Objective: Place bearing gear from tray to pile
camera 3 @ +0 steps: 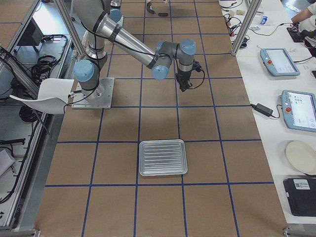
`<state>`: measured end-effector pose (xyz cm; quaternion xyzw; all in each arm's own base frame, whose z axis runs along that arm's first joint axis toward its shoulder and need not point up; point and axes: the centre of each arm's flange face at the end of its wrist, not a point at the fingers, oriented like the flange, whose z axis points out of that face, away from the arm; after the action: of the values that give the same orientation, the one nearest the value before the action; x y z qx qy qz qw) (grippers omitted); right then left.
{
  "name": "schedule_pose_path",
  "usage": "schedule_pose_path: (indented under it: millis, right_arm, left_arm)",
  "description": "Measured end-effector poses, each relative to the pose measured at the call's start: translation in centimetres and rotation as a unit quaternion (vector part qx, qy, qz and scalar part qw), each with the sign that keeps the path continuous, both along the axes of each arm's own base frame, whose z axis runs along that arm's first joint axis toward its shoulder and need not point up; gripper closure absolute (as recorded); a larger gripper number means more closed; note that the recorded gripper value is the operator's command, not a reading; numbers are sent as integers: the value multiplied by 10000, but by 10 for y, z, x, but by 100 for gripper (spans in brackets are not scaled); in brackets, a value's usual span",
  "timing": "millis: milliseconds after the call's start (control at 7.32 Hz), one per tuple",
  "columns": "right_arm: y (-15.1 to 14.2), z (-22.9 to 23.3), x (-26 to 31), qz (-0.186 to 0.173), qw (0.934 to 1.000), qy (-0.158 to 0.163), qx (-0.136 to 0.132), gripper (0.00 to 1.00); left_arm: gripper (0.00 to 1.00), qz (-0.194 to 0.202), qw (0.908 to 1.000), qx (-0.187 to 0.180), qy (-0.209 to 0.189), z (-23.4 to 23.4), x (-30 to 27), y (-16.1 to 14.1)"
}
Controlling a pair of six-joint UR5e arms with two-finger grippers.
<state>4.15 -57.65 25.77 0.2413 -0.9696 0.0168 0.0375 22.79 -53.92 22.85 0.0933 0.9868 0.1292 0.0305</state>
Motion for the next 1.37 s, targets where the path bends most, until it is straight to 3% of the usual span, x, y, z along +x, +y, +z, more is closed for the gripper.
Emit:
schedule_pose_path:
  millis: [410,546,683,820,956,1230,1366]
  right_arm:
    - [53,-21,230,-1095,9936,-201,-170,100]
    - [81,-31,293,-1366,9899,-337,-183,100]
    - [107,-42,343,-1625,9853,-509,-133,85]
    - [128,-50,376,-1786,9818,-639,-99,10]
    - [140,-55,394,-1859,9800,-701,-55,0]
    - [140,-49,399,-1950,9776,-791,-92,0]
    - [121,-32,387,-2087,9739,-863,-212,0]
  left_arm:
    - [100,107,9991,-106,401,-37,-14,11]
    - [73,139,9986,-106,501,-42,-18,13]
    - [29,149,9984,-93,545,-46,-20,16]
    - [7,145,9983,-84,560,-47,-21,17]
    - [5,136,9983,-89,565,-47,-21,17]
    - [0,121,9983,-150,554,-42,-22,14]
    - [0,142,9984,-208,500,-34,-28,8]
